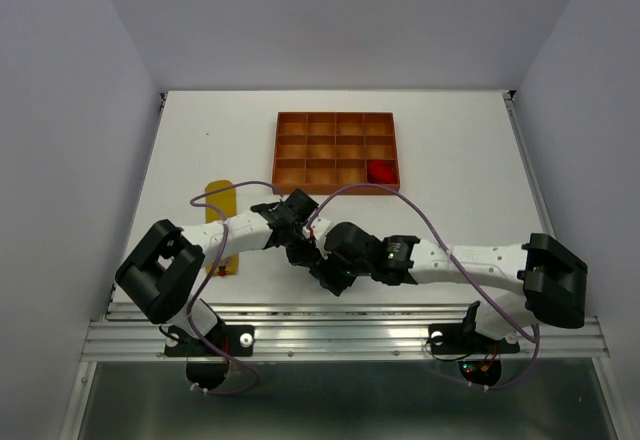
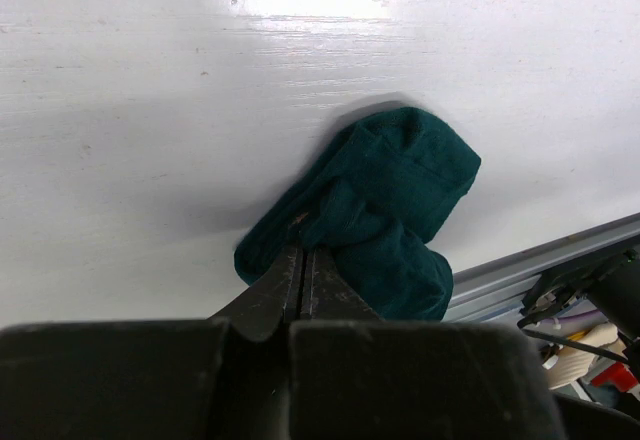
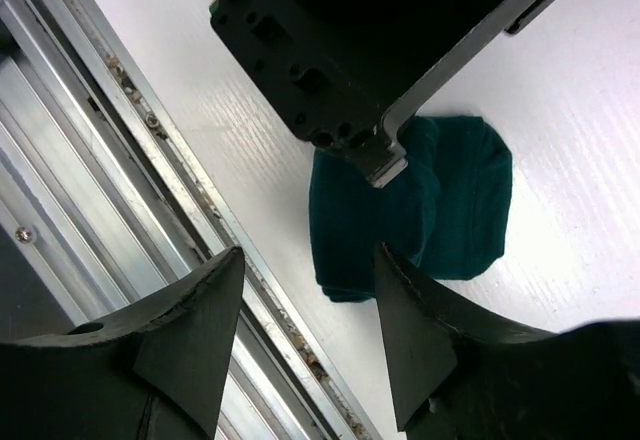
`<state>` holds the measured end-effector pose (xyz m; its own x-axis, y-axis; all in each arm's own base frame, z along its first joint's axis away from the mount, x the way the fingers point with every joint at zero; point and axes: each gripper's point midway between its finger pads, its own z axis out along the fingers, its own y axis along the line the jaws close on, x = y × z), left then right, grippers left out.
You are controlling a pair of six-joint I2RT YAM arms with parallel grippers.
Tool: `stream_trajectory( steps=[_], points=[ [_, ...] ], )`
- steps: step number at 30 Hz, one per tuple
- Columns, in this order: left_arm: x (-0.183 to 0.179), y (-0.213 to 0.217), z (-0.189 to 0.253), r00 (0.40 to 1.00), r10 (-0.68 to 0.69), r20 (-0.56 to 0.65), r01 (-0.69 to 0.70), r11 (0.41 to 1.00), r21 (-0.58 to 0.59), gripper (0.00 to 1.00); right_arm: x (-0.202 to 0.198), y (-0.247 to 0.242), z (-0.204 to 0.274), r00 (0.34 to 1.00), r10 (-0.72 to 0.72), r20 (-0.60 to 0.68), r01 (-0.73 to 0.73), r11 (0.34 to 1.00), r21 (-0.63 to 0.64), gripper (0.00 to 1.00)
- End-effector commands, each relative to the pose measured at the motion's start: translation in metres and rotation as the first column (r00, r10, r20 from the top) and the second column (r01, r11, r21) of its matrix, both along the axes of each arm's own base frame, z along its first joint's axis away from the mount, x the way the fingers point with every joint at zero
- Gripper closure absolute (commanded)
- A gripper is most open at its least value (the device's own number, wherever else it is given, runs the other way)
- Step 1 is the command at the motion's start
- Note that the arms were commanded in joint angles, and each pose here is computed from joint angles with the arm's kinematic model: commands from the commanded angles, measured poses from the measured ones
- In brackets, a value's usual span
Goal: Roll the socks
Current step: Roll the sock at the center of the board.
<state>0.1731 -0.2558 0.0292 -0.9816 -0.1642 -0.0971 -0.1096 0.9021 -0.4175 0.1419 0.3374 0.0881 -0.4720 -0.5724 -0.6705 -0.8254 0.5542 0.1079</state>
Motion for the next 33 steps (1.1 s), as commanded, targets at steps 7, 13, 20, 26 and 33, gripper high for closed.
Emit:
stream_trajectory(
  steps=[7, 13, 20, 26, 33],
  points=[
    [-0.006, 0.016, -0.015, 1.0, 0.017, -0.023, -0.015, 0.995, 0.099, 1.0, 0.0, -0.003, -0.015, 0.998, -0.002, 0.068, 0.006, 0.998, -0.056, 0.41],
    [-0.006, 0.015, -0.016, 0.999, 0.024, -0.029, -0.021, 0.995, 0.098, 1.0, -0.001, -0.002, -0.027, 0.998, 0.012, 0.069, -0.006, 0.996, -0.091, 0.41],
    [-0.006, 0.013, -0.014, 0.999, 0.039, -0.036, -0.036, 0.996, 0.083, 1.0, 0.001, -0.009, -0.048, 0.997, -0.019, 0.071, 0.03, 0.986, -0.162, 0.45],
    [-0.008, 0.013, -0.012, 0.998, 0.044, -0.042, -0.041, 0.996, 0.078, 1.0, 0.008, -0.018, -0.069, 0.99, -0.062, 0.13, 0.094, 0.962, -0.256, 0.51],
    [-0.008, 0.011, -0.008, 0.998, 0.041, -0.039, -0.038, 0.997, 0.064, 0.91, 0.009, -0.025, -0.075, 0.983, -0.099, 0.152, 0.14, 0.947, -0.288, 0.79]
  ],
)
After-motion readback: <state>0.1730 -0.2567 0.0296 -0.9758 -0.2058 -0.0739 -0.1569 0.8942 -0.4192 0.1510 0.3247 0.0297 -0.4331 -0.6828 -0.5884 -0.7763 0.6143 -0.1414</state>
